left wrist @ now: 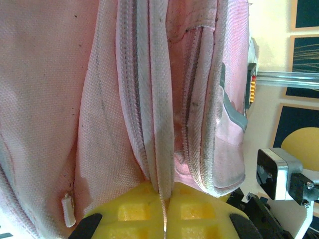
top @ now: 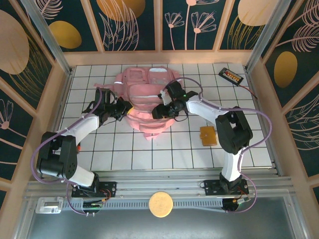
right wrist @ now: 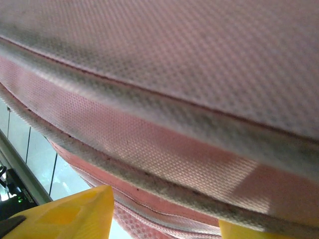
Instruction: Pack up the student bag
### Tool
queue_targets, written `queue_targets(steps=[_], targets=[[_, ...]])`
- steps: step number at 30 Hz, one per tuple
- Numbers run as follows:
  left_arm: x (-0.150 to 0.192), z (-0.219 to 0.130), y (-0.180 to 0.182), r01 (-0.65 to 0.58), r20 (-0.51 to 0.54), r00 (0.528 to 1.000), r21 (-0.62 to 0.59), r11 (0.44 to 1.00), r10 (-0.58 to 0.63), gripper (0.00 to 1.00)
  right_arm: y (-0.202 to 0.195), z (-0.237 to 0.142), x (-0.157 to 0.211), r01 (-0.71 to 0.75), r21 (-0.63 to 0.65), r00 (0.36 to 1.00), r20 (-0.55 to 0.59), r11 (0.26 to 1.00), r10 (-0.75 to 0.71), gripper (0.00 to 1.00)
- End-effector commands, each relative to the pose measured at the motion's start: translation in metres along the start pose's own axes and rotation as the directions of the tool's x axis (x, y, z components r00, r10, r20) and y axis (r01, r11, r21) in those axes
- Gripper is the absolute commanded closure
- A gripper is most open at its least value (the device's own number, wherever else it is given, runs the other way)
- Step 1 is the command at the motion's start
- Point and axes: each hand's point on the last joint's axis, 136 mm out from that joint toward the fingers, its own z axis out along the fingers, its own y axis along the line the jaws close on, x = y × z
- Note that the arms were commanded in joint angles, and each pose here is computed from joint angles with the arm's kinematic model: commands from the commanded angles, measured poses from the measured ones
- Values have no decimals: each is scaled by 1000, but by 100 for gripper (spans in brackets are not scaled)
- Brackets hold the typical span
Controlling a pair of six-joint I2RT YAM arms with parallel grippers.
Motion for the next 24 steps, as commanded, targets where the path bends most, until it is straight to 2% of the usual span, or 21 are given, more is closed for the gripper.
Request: queue_targets(steps=[1,7,9,11,12,21,24], targets=[[-6,-2,-27,-69,-1,998,90,994,70,100,7,5,-16,61,-14,998,34,998,-61,38],[-4,-2,-25,-68,-10,998,87,994,69,100,21,9,-23,98,-66,994,50,993,-95,39],[-4,-2,-25,-69,-12,997,88,994,71,100,28,10,-23,119,-80,992,55,990,-115,43],[-4,-2,-25,-69,-11,997,90,994,71,100,33,12,-22,132,-83,990,52,988,-128,56],[-4,-2,-25,-70,-11,997,90,993,72,100,34,13,-22,136,-83,990,52,987,-132,59],[-2,-4,-23,-70,-15,997,91,993,72,100,43,15,-22,155,-50,986,68,987,-152,59],[0,-4,-22,-68,-17,997,92,993,70,100,40,18,-25,140,-21,987,76,990,-138,64]])
